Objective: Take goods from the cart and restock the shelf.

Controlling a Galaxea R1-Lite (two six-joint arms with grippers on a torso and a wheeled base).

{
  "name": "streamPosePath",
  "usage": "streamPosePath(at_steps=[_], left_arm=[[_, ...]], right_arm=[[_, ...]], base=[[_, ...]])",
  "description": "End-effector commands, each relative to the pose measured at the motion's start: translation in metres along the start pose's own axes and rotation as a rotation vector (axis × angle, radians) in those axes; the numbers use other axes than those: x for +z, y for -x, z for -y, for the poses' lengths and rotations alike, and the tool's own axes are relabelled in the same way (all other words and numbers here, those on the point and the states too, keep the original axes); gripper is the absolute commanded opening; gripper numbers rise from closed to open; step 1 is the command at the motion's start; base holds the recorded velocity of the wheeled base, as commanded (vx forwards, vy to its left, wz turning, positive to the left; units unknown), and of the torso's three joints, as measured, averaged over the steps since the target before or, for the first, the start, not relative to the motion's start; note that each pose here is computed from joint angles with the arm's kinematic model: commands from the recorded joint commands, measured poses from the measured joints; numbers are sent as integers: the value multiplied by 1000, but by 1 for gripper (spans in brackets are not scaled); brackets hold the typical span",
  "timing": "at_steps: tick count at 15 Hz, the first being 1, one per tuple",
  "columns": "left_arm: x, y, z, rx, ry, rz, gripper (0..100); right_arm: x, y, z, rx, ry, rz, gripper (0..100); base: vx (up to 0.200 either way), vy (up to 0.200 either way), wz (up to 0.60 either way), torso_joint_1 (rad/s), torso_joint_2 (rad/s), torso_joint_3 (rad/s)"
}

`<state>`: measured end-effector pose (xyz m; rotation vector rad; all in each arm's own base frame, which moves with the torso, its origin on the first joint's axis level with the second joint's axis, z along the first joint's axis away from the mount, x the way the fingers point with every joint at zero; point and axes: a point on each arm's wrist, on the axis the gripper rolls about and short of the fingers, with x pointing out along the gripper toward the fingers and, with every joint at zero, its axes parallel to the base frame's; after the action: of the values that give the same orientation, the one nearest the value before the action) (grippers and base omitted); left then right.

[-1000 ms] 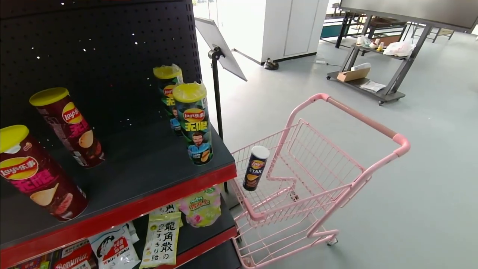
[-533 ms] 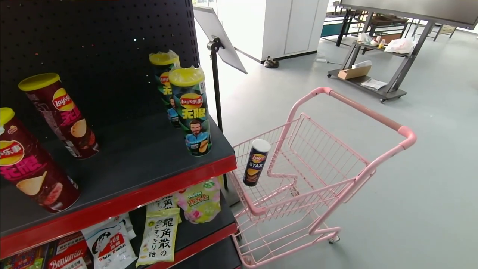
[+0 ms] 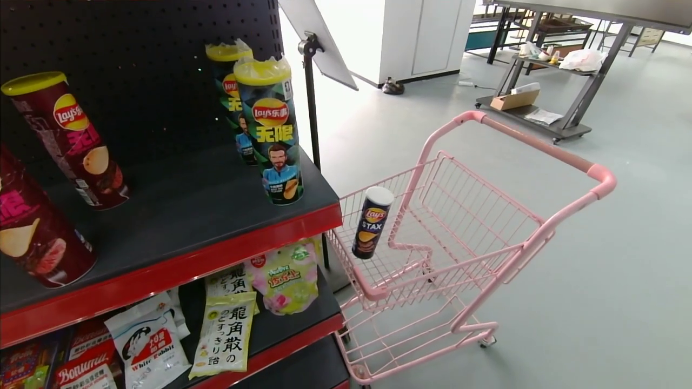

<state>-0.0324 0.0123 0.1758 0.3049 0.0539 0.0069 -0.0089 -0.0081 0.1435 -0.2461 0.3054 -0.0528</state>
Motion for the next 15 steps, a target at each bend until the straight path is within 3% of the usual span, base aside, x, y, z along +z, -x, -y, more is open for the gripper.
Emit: streamPosePath(at_steps=[1, 6, 8, 11, 12, 13, 14, 15], left_arm=[[0, 0, 0, 1, 0, 0, 100], [0, 0, 0, 4, 0, 0, 100], [0, 0, 0, 6, 2, 1, 100], [-9, -4, 3, 43, 0, -46, 100], [-11, -5, 4, 31, 36, -52, 100], [-11, -5, 4, 15, 94, -53, 100], [-11, -6, 4, 6, 124, -54, 100], [-11, -6, 4, 3, 132, -53, 100]], right_arm=[[0, -2, -1, 3, 6, -17, 100], [7, -17, -3, 10, 29, -101, 100], [30, -34, -6, 52, 11, -68, 100], [78, -118, -25, 151, -112, -26, 100], [91, -156, -35, 192, -133, 3, 100], [93, -189, -45, 253, -144, 2, 100], [99, -212, -52, 284, -151, 43, 100], [105, -235, -60, 316, -150, 71, 100]], base=[[0, 0, 0, -178, 515, 344], [0, 0, 0, -118, 377, 259], [0, 0, 0, -19, 63, 46], [0, 0, 0, 0, 0, 0], [0, 0, 0, 0, 0, 0], [0, 0, 0, 0, 0, 0], [0, 0, 0, 0, 0, 0], [0, 0, 0, 0, 0, 0]])
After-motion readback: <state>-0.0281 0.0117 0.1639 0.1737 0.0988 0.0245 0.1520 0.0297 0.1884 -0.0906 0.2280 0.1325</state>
